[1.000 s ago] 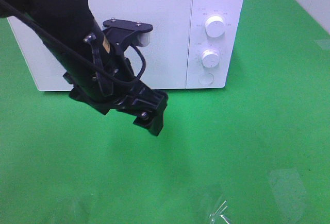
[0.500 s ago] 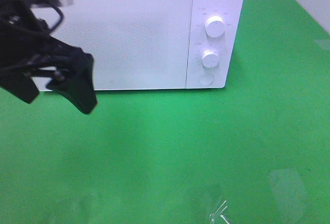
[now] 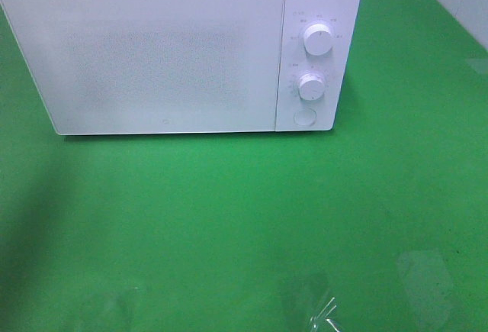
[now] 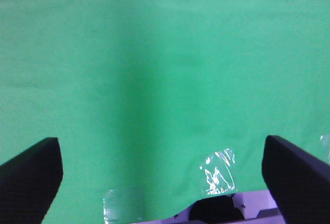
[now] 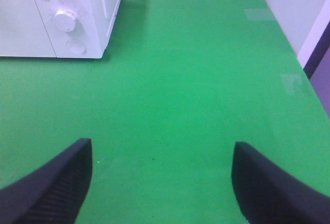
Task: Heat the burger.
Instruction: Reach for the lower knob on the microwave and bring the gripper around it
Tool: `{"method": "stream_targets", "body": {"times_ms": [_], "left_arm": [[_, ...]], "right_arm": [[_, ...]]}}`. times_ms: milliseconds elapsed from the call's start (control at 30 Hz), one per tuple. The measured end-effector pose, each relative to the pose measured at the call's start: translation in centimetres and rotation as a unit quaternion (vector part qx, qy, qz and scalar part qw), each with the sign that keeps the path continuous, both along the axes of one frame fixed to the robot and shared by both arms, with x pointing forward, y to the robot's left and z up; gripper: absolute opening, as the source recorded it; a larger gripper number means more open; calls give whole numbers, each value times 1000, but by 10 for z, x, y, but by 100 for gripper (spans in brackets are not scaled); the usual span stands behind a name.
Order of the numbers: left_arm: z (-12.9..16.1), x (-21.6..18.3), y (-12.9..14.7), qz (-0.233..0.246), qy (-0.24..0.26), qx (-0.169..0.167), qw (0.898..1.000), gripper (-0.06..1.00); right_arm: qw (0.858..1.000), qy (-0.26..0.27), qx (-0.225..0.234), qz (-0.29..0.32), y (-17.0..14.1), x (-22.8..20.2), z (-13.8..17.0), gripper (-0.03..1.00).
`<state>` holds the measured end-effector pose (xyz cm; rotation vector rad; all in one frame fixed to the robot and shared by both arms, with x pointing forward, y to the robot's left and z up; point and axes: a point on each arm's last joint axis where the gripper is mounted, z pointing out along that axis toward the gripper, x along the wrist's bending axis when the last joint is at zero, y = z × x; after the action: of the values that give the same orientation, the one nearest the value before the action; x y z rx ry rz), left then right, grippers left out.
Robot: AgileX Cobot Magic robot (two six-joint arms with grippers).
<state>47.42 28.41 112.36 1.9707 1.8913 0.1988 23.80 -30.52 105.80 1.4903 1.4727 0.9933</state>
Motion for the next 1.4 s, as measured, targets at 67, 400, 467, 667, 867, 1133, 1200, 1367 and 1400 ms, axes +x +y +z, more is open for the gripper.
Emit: {"method": "stream_targets", "body": {"times_ms": [67, 400, 467, 667, 867, 1133, 1200, 1367, 1400], "left_arm": [[16, -16, 14, 29, -34, 2, 999, 97], [9, -67, 14, 31, -54, 18, 998, 97], [-3, -88, 14, 32, -51, 28, 998, 97], [-21, -126, 13, 27, -65, 38, 997, 97], [-45, -163, 11, 26, -104, 43, 993, 97], [-71, -183, 10, 28, -164, 50, 985, 97], [-72, -187, 11, 27, -179, 54, 982, 97], [-69, -203, 10, 30, -227, 55, 972, 97], [-69, -203, 10, 30, -227, 55, 972, 97]], "right_arm": [[1000, 0, 0, 0, 0, 0, 0, 71], [1000, 0, 0, 0, 0, 0, 0, 71], [1000, 0, 0, 0, 0, 0, 0, 71], [1000, 0, 0, 0, 0, 0, 0, 71], [1000, 0, 0, 0, 0, 0, 0, 71], [1000, 0, 0, 0, 0, 0, 0, 71], [1000, 0, 0, 0, 0, 0, 0, 71], [1000, 0, 0, 0, 0, 0, 0, 71], [1000, 0, 0, 0, 0, 0, 0, 71]]}}
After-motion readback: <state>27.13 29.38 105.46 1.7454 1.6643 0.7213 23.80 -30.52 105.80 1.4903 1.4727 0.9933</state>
